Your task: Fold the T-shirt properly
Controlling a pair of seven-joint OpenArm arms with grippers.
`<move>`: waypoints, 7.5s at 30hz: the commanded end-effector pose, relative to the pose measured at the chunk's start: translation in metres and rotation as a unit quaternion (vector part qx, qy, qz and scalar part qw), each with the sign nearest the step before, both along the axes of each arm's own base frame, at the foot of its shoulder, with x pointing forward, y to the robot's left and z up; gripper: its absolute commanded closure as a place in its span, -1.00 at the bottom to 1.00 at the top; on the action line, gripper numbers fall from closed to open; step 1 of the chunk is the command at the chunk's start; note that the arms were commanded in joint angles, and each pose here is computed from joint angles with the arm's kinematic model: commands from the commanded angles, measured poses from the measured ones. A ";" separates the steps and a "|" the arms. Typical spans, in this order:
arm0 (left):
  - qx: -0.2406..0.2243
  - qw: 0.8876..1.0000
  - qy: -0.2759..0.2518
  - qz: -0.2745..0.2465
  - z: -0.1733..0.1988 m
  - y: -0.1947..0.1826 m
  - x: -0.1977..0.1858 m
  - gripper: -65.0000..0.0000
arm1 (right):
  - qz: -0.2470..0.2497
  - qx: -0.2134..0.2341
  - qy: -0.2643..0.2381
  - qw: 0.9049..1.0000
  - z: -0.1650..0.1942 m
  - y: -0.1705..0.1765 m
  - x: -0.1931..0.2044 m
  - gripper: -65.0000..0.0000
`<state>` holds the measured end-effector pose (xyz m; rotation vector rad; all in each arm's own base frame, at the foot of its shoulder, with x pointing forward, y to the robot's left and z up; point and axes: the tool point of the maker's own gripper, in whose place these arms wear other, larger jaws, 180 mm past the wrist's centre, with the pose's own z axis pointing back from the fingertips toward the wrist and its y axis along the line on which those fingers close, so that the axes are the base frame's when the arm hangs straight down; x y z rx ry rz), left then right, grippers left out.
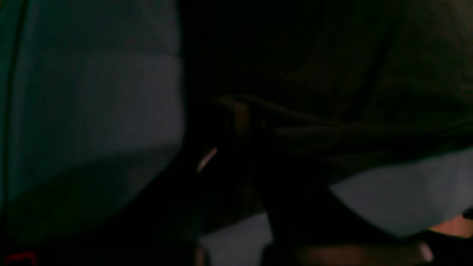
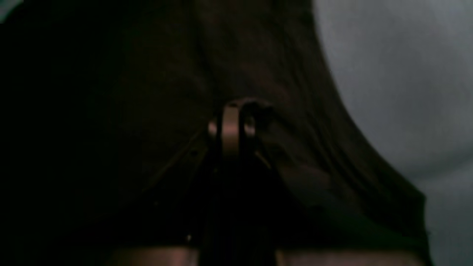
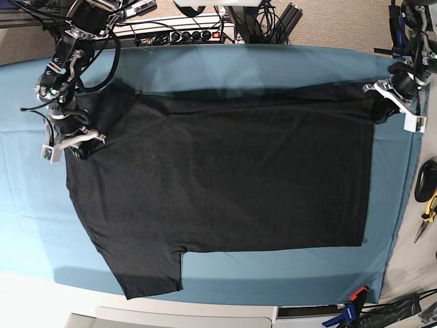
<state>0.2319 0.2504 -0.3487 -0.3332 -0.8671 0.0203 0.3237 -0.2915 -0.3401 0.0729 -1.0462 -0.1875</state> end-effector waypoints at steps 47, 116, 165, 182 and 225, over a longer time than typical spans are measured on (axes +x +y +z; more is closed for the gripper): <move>0.109 0.993 0.038 -0.033 0.011 0.009 -0.005 0.01 | -0.153 0.033 -0.076 0.985 0.074 -0.110 -0.081 0.09; -0.106 0.984 0.142 -0.006 -0.052 -0.001 -0.042 1.00 | -0.087 0.242 0.004 0.966 -0.024 -0.090 -0.100 1.00; -0.117 0.974 0.194 -0.011 -0.041 0.030 -0.120 0.09 | -0.069 0.161 0.075 0.982 -0.008 -0.136 -0.178 0.25; 0.048 0.995 0.082 -0.036 0.032 0.052 -0.074 0.09 | -0.034 0.050 0.002 0.998 0.073 -0.140 -0.152 0.25; 0.127 0.992 -0.013 -0.013 0.062 0.075 0.187 0.13 | 0.033 0.129 -0.038 0.990 0.051 -0.010 0.168 0.25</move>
